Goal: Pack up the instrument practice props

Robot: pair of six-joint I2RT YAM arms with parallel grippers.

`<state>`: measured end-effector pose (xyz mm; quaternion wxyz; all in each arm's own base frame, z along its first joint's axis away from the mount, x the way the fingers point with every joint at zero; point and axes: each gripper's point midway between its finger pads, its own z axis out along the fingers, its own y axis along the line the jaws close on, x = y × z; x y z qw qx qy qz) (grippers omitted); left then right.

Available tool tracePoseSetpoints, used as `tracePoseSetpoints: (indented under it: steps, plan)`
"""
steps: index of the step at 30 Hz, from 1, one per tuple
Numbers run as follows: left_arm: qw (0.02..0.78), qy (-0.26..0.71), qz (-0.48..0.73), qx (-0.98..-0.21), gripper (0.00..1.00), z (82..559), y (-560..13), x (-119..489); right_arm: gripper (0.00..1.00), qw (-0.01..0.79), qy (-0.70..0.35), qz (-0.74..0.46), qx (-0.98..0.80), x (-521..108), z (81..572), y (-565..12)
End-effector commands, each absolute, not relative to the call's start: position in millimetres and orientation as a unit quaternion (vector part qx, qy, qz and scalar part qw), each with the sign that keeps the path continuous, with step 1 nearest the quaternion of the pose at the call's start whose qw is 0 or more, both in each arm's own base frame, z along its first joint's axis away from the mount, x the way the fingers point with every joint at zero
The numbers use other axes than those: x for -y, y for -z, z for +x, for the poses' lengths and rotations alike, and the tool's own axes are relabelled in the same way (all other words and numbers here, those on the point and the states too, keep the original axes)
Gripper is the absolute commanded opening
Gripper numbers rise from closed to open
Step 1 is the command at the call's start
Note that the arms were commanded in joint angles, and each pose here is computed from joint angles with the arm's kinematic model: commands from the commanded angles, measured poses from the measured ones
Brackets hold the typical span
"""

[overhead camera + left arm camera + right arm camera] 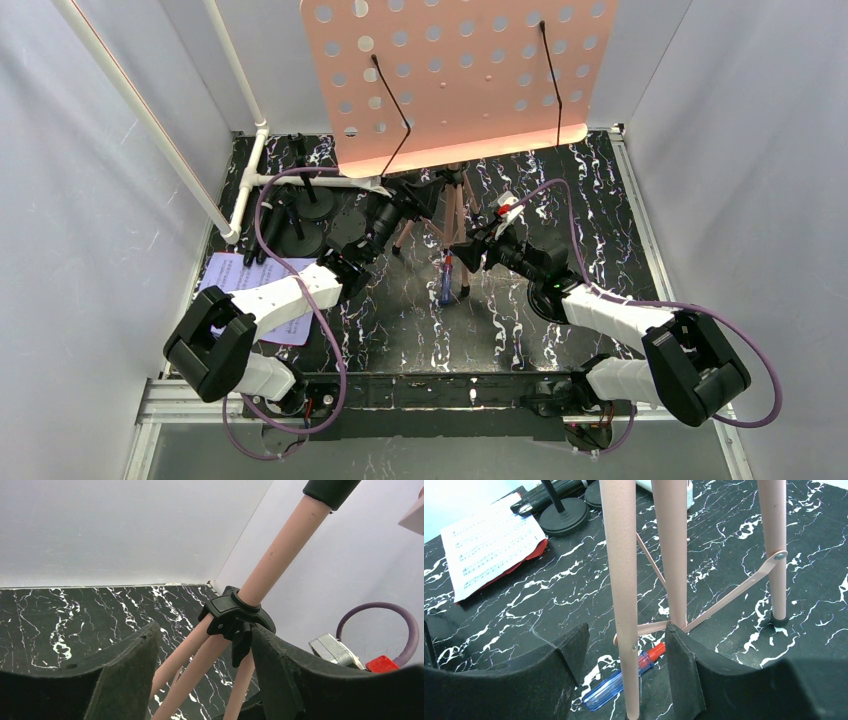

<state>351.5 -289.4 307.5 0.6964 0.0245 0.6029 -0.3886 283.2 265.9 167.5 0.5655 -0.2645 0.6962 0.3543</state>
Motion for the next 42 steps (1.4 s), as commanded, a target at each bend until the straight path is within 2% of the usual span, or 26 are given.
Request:
tracePoseSetpoints:
  steps: [1, 5, 14, 19, 21, 24, 32, 37, 42]
  plan:
    - [0.711, 0.378, -0.029, -0.592, 0.61, 360, -318, 270, 0.65, 0.599, -0.364, -0.268, -0.661, -273, 289, -198]
    - [0.698, 0.374, -0.048, -0.609, 0.58, 360, -306, 266, 0.65, 0.598, -0.365, -0.268, -0.661, -273, 288, -198]
    - [0.676, 0.398, -0.068, -0.616, 0.38, 349, -306, 261, 0.65, 0.599, -0.363, -0.27, -0.661, -274, 289, -196]
    - [0.658, 0.416, -0.083, -0.622, 0.36, 344, -306, 262, 0.65, 0.604, -0.366, -0.274, -0.652, -276, 288, -201]
    - [0.658, 0.415, -0.083, -0.623, 0.39, 343, -307, 261, 0.65, 0.611, -0.369, -0.278, -0.643, -277, 287, -207]
    - [0.663, 0.403, -0.086, -0.625, 0.51, 340, -309, 252, 0.65, 0.623, -0.37, -0.281, -0.629, -278, 288, -218]
    - [0.686, 0.369, -0.042, -0.625, 0.73, 325, -315, 236, 0.65, 0.642, -0.369, -0.281, -0.611, -286, 302, -235]
    - [0.671, 0.366, 0.014, -0.645, 0.75, 323, -294, 239, 0.64, 0.644, -0.371, -0.289, -0.603, -294, 309, -238]
    - [0.649, 0.35, 0.068, -0.672, 0.75, 339, -261, 238, 0.56, 0.638, -0.377, -0.295, -0.603, -299, 310, -235]
